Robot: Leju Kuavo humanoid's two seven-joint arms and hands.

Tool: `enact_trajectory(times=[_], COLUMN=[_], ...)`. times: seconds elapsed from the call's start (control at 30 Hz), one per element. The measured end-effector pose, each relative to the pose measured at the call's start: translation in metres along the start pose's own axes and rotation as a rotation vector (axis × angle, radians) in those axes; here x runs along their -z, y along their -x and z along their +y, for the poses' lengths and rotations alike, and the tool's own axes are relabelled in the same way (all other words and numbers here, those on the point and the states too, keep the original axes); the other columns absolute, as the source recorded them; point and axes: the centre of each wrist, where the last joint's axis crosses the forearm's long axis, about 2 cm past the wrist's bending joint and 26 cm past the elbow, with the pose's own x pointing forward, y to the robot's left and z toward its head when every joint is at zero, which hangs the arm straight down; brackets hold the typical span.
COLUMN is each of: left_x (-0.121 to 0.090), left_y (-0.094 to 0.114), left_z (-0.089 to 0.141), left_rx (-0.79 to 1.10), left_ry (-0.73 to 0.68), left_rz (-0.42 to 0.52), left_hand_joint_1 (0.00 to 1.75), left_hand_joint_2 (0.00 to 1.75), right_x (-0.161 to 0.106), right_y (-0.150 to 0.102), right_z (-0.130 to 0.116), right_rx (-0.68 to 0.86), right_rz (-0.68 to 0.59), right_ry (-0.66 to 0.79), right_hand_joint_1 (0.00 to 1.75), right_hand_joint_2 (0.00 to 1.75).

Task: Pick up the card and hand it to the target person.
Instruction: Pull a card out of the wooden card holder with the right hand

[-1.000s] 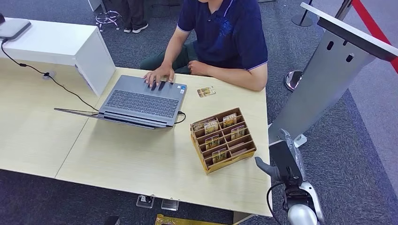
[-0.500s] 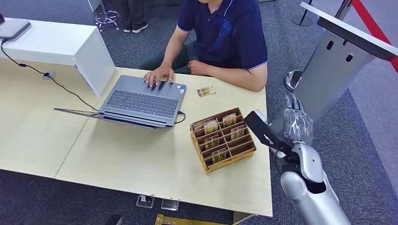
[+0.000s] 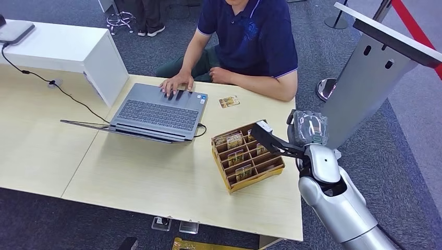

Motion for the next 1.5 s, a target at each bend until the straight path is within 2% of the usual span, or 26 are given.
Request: enact_trajectory(times=[0.1,0.3,0.4,0.73,1.07,1.5], left_x=[0.0,0.0,0.0,0.0,-0.001,-0.001], left_y=[0.001,0.001,0.002,0.005,0.008,0.01], left_z=[0.0,0.0,0.0,0.0,0.001,0.001], left_rx=[-0.001,-0.003,-0.004,-0.01,-0.015,-0.019], left_ry=[0.0,0.0,0.0,-0.001,-0.003,-0.004], left_rz=[0.001,0.003,0.004,0.01,0.012,0.014], left_hand_joint_1=[0.0,0.0,0.0,0.0,0.0,0.0], left_hand_joint_2=[0.0,0.0,0.0,0.0,0.0,0.0], right_x=[0.001,0.0,-0.001,-0.006,-0.008,-0.01], right_y=[-0.002,-0.006,-0.008,-0.018,-0.025,-0.025], right_z=[0.002,0.007,0.009,0.012,0.018,0.028], right_rx=[0.002,0.002,-0.002,0.004,0.018,0.022], right_rz=[-0.012,-0.03,-0.037,-0.075,-0.165,-0.191], right_ry=[-0.013,-0.033,-0.039,-0.054,-0.074,-0.078], right_hand_joint_1=[0.68,0.38,0.31,0.35,0.45,0.69], right_hand_joint_2=[1.75,1.75,1.75,1.75,1.75,1.75])
